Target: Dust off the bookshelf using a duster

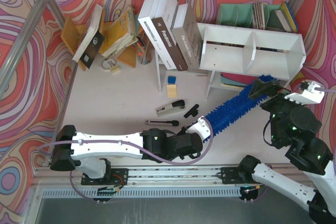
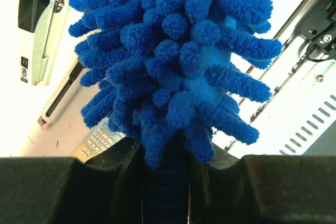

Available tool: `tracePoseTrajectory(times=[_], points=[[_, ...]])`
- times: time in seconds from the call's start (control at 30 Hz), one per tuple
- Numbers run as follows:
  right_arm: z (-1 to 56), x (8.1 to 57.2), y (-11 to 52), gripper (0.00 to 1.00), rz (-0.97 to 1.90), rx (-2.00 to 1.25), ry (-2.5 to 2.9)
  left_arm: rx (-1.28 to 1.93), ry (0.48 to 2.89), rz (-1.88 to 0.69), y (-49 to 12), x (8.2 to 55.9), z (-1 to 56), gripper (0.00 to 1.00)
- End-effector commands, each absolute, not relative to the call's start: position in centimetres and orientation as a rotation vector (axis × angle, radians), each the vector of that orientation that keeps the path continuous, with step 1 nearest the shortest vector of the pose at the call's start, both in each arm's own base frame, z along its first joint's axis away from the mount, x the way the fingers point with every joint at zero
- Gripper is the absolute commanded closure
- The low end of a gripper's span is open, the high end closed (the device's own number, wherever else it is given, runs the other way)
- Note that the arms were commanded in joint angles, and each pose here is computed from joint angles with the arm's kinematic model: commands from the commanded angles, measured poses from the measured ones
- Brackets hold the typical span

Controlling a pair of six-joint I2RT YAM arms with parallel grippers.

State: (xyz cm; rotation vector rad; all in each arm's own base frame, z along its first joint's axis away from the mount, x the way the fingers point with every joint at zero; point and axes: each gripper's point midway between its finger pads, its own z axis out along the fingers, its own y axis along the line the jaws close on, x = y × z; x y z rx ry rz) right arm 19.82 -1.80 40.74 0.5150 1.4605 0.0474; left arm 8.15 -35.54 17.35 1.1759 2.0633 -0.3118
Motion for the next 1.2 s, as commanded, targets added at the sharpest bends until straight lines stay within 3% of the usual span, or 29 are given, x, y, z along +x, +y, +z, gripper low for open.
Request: tracePoseTrajectory(times=[0.0, 0.23, 0.57, 1.17], points=[[40.3, 20.7, -1.6, 0.01, -0.006, 0.504, 1.468, 1.2, 2.055, -0.368, -36.4, 7.5, 17.1, 1.0], [39.8, 21.0, -1.7, 0.01, -0.064, 0.472, 1.477, 1.147, 1.993, -0.466, -37.0, 7.5, 19.0, 1.0], [38.4, 21.7, -1.3, 0.01, -0.145, 0.377, 1.481, 1.121, 2.045, -0.362, -36.6, 9.2, 16.2, 1.0], [36.3, 21.9, -0.7, 0.01, -0.16, 0.263, 1.459, 0.778, 2.056, -0.291, -34.1, 13.6, 16.9, 1.0]])
